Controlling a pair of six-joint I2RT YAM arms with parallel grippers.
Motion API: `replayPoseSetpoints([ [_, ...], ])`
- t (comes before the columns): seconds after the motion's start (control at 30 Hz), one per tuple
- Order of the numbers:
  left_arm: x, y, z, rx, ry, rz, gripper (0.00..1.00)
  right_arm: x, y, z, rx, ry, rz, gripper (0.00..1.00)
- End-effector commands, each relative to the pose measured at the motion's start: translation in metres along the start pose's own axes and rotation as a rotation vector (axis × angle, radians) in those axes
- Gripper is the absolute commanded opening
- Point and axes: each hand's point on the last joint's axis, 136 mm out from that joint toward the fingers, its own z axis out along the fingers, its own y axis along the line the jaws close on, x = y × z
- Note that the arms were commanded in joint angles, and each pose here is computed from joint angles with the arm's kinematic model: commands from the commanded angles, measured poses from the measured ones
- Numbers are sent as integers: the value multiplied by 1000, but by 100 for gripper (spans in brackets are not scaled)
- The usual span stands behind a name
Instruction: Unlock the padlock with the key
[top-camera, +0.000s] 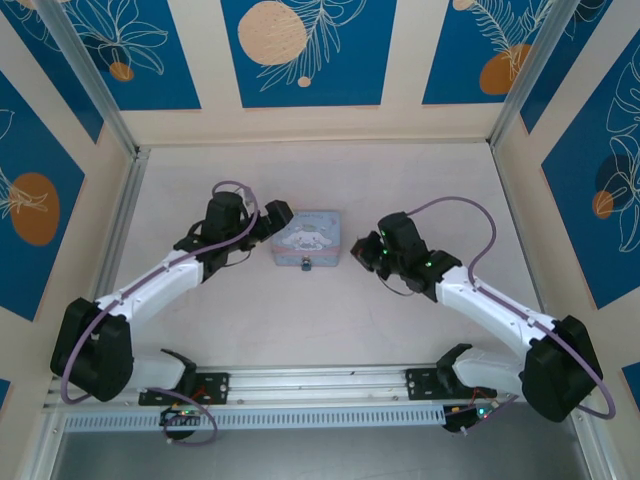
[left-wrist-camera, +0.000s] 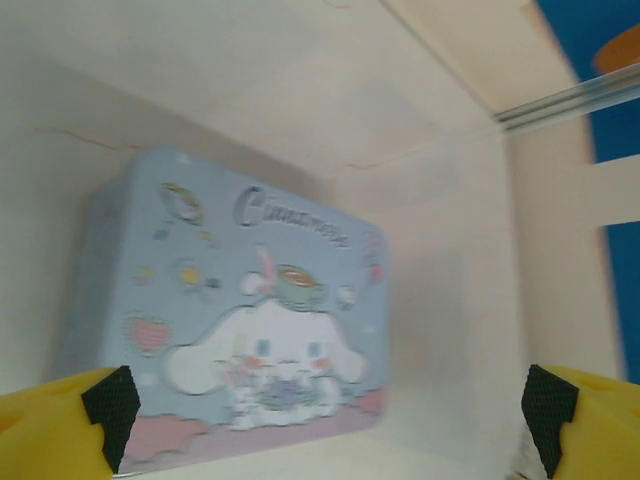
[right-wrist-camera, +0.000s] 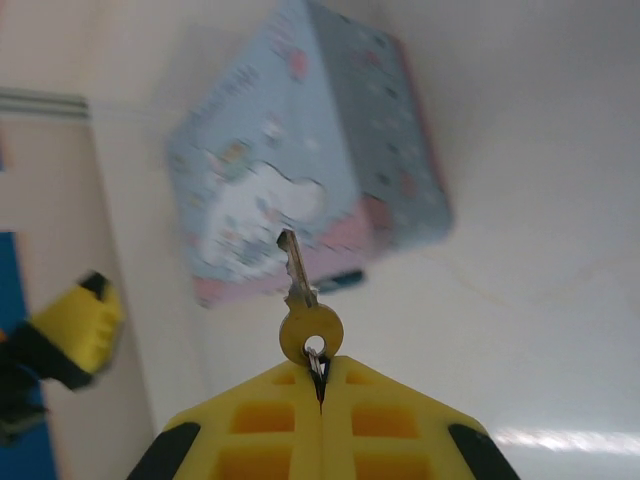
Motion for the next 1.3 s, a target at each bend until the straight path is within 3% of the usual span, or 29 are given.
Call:
replayPoseSetpoints([
  [0.0, -1, -40, 5, 209, 43, -191, 99, -34, 62, 3, -210, -113, 176, 0],
  [0.27, -6, -57, 16, 348, 58, -443, 96, -44, 78, 40, -334, -199, 463, 0],
  [0.53, -1, -57, 31, 380, 63, -576, 76, -31, 92, 60, -395, -193, 532, 0],
  [0.7, 2, -63, 39, 397, 81, -601, 60, -27, 100, 67, -424, -182, 541, 0],
  [1.0, 10, -59, 45, 374, 92, -607, 55, -28, 102, 67, -441, -187, 542, 0],
  [1.27, 13, -62, 47, 379, 93, -609, 40, -24, 100, 73, -436, -176, 545, 0],
])
